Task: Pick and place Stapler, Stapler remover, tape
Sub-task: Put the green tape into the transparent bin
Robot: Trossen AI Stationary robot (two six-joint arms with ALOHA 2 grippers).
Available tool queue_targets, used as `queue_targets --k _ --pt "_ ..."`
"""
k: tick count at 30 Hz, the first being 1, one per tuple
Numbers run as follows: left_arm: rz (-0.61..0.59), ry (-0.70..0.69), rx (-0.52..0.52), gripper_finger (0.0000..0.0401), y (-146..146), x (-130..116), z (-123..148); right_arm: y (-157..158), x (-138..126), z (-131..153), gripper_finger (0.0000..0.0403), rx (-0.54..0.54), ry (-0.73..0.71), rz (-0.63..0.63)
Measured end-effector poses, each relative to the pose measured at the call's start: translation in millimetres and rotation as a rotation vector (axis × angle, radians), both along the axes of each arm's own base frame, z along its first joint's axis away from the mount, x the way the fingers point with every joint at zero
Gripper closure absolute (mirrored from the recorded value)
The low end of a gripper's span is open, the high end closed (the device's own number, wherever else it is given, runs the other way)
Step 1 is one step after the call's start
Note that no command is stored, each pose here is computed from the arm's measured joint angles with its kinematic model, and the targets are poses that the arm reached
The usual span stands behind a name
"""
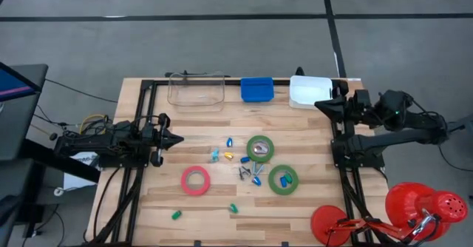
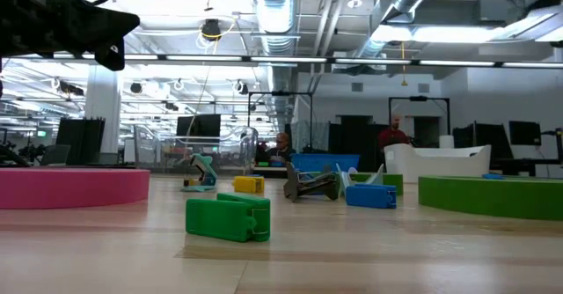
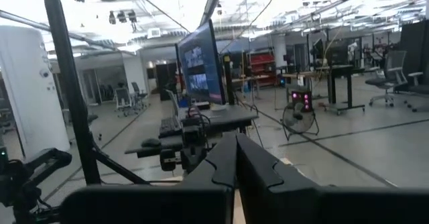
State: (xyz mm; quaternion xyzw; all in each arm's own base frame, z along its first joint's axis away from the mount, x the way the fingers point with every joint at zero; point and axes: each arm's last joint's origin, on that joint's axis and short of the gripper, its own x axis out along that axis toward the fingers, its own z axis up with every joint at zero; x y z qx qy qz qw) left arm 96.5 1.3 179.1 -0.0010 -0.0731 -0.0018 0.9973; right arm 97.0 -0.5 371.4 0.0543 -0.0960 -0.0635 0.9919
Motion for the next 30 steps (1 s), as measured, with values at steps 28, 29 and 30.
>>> queue_targets --k 28,29,30 --pt "0.000 0.000 0.000 0.0398 0.0 0.0 0.0 3.1 59.9 -17.8 0.0403 -0.023 0.309 0.004" --pt "0.000 0.000 0.000 0.0398 0.0 0.0 -0.1 3.3 61.9 -19.3 0.0403 -0.024 0.321 0.004" --pt "0.000 0.000 0.000 0.0398 0.0 0.0 0.0 3.3 63.7 -20.7 0.0403 -0.024 0.332 0.004"
